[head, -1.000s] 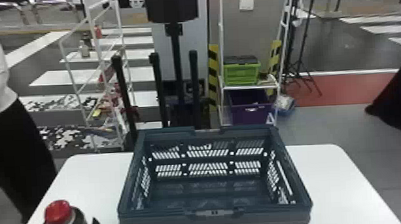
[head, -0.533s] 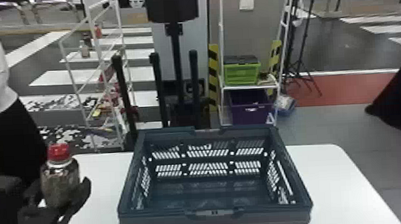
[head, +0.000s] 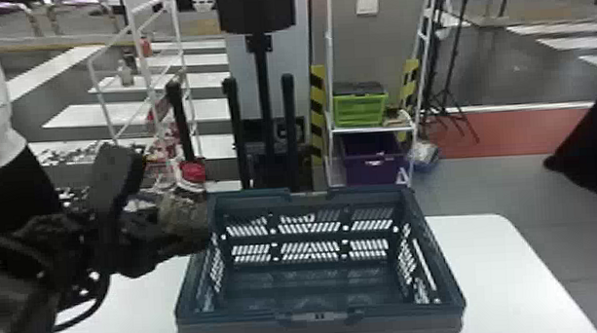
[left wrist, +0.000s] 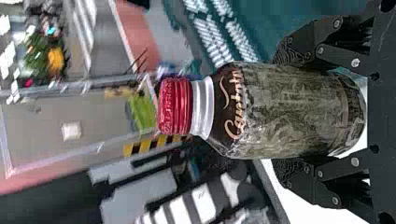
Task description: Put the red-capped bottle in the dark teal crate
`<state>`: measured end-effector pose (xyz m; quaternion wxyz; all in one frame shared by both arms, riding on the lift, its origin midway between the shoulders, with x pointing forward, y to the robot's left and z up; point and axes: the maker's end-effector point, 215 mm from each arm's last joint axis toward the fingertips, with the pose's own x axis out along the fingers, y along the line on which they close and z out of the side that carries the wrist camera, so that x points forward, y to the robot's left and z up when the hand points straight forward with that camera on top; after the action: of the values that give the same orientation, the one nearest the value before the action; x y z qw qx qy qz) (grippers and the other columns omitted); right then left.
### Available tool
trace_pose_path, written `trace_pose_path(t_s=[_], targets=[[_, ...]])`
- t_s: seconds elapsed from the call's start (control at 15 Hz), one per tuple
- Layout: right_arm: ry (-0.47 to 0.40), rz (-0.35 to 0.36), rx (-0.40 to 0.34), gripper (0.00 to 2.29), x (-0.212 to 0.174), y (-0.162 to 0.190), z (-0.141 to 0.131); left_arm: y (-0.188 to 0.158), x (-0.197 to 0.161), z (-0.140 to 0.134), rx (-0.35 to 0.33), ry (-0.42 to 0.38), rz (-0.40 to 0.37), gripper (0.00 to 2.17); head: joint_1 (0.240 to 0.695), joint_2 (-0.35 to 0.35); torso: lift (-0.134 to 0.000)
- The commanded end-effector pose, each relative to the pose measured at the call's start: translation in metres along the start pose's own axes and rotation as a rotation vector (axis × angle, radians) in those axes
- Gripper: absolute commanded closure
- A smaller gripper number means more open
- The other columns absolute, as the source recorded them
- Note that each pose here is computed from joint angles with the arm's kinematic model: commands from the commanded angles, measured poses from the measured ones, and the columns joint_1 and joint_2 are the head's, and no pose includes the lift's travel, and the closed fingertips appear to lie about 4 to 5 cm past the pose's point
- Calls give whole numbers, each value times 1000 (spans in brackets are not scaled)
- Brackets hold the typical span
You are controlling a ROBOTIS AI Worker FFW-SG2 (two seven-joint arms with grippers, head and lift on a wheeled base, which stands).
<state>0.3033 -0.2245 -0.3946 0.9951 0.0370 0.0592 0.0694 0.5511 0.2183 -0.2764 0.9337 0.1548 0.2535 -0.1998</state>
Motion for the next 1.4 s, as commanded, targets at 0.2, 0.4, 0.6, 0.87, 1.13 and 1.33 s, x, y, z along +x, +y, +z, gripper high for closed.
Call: trace_pose_path(t_s=[0.2,0.4,0.6,0.87,1.13,1.33], targets=[[-6,-7,-1,151,-3,-2,2,-55,82,1,173,205,-184,2148,499,0,0],[-8,-12,-2,151,-4,-5,2,-79,120,-9,263,282,-269,2145,499,0,0],[-20,-16,-2,151,-6,-7,6,-100,155,-17,304,305,-370,2145,499,0,0],[-31,-26,-2,151,-8,-11,9,-146,180,-27,387,312,-515,2145,499,0,0],[-44,-31,0,151,-10,-11,11,-166,193,-49,479,340,-549,2145,499,0,0],[-43,-32,1,151,-10,-11,10,-168,195,-66,532,380,-545,2145,499,0,0]])
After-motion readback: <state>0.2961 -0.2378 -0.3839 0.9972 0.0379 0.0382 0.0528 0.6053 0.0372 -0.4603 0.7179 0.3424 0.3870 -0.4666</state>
